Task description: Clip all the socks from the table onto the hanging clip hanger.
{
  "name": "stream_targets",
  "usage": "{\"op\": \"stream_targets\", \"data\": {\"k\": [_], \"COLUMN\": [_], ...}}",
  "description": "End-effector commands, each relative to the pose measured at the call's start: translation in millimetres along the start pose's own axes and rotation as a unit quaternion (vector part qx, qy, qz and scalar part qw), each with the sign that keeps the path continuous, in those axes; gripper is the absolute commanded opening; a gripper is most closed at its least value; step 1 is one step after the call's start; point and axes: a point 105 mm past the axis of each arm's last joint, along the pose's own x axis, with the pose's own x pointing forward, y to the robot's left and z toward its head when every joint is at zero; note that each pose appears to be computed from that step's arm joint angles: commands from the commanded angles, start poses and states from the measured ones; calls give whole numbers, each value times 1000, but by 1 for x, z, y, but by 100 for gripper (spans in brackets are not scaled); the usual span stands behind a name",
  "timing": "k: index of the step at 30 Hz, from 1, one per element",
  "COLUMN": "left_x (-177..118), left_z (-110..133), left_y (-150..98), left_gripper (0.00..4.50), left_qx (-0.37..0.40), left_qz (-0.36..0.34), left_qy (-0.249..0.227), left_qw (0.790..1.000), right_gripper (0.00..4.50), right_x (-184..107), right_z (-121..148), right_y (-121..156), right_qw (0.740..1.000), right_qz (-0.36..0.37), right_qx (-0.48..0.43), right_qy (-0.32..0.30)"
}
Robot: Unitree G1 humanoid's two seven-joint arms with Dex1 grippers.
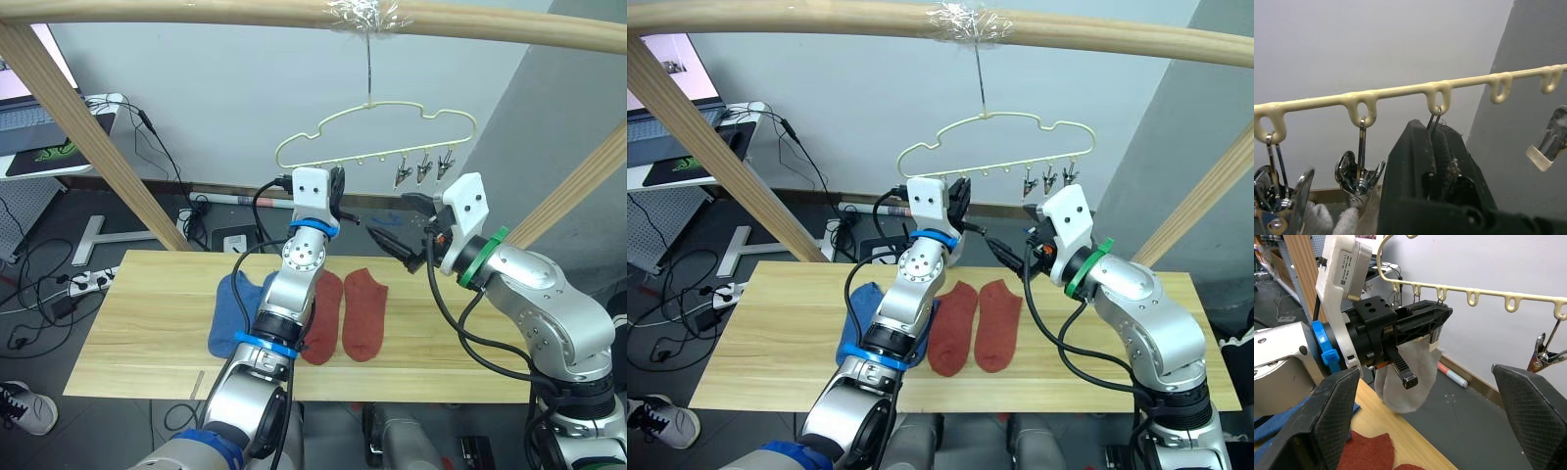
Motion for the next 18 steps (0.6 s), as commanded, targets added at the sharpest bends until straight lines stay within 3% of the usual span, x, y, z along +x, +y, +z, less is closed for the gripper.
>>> {"op": "stream_targets", "data": {"k": [1, 3, 6, 8, 12, 18], "left_x": [1, 0, 0, 0, -7, -18], "left_z": [11, 10, 12, 11, 13, 7], "left_y": [0, 2, 3, 0, 8, 19], "left_gripper": [1, 1, 1, 1, 1, 1], "left_qx": [1, -4, -42, -57, -95, -80], "left_qz": [-7, -8, -30, -51, -86, -88], "left_qy": [-19, -14, -3, 8, 30, 52], "left_qw": [1000, 1000, 999, 997, 991, 992], "right_gripper": [450, 450, 450, 450, 450, 450], "right_x": [1, 4, 4, 5, 12, 43], "right_z": [6, -6, -61, -80, -153, -184], "right_y": [9, 13, 25, 29, 32, 35], "right_qw": [1000, 1000, 993, 991, 977, 973], "right_qz": [9, 11, 13, 7, -30, -38], "right_qx": [-9, -8, -15, -2, 4, 44], "right_qy": [-14, 11, 115, 133, 211, 223]}}
